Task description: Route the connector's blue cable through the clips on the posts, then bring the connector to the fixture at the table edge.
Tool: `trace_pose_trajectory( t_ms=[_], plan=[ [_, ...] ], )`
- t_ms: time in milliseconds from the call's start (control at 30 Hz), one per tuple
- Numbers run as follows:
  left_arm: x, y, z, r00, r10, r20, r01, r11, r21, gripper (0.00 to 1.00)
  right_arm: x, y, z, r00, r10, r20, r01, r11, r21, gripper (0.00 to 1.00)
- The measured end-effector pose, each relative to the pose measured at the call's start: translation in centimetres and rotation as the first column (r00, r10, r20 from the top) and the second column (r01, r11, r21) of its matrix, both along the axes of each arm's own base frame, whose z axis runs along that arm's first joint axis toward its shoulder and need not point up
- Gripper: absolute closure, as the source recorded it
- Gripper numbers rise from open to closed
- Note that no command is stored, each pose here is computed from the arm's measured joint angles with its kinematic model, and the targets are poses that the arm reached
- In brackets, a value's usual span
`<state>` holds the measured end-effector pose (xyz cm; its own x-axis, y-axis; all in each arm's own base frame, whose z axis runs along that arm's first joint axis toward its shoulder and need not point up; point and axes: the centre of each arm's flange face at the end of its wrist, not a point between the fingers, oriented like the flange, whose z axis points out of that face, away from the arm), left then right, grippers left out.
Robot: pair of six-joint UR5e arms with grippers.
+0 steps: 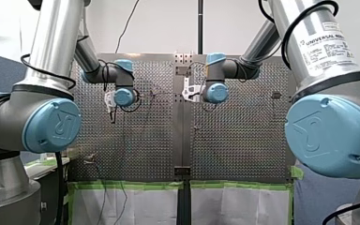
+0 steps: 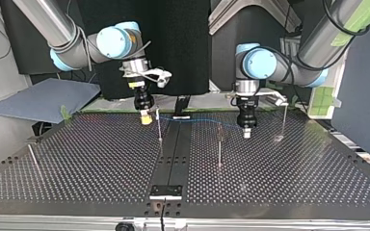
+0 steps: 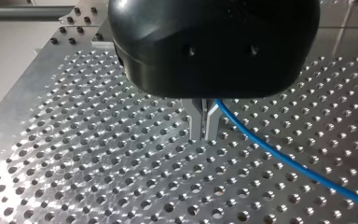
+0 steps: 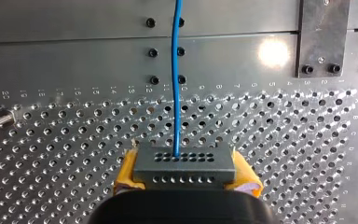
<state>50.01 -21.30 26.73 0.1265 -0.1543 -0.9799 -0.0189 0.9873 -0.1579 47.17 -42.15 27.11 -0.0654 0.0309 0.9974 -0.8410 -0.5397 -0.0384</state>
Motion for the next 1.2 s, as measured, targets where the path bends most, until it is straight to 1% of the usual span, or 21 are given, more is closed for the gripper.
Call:
trace_pose_trajectory(
  t_ms=[200,400,500,633,833,1033,1067,1133,1200],
  plan=[
    [0.6,0.3,0.6,1.0000,0.002,0.009,-0.002,1.0000,-0.003,0.93,-0.1,-0.4,0.0,1.0000,-0.002,0.002,0.002,1.0000,-0.003,1.00],
    [1.1,0.3,0.9,0.9997,-0.019,0.016,0.019,0.9998,0.000,0.93,-0.3,-1.0,-0.1,1.0000,-0.005,0.000,0.005,1.0000,-0.001,1.00],
    [1.6,0.1,0.7,0.9994,-0.033,0.008,0.033,0.9994,0.007,0.93,-0.2,-1.4,-0.7,0.9999,-0.007,-0.009,0.007,1.0000,0.006,1.00],
    [2.0,0.1,0.3,0.9993,-0.038,-0.005,0.038,0.9991,0.017,0.93,-0.1,-1.6,-1.0,0.9999,-0.006,-0.012,0.006,1.0000,0.007,1.00],
    [2.8,0.4,0.9,0.9990,-0.044,0.005,0.044,0.9990,0.011,0.93,0.3,-2.1,-0.2,1.0000,-0.001,-0.005,0.001,1.0000,-0.003,1.00],
    [3.4,0.8,1.3,0.9985,-0.052,0.015,0.052,0.9986,0.004,0.93,0.4,-2.8,0.5,1.0000,-0.006,-0.001,0.006,0.9999,-0.008,1.00],
    [3.5,0.8,1.3,0.9984,-0.055,0.015,0.055,0.9985,0.003,0.91,0.4,-2.9,0.6,1.0000,-0.008,-0.001,0.008,0.9999,-0.009,1.00],
    [3.7,0.8,1.2,0.9980,-0.062,0.013,0.062,0.9980,0.002,0.91,0.3,-3.2,0.7,0.9999,-0.010,0.000,0.010,0.9999,-0.009,1.00],
    [4.0,0.8,0.8,0.9975,-0.070,0.001,0.070,0.9975,0.004,0.91,0.3,-3.5,0.8,0.9999,-0.012,0.001,0.013,0.9999,-0.011,1.00]
  ],
)
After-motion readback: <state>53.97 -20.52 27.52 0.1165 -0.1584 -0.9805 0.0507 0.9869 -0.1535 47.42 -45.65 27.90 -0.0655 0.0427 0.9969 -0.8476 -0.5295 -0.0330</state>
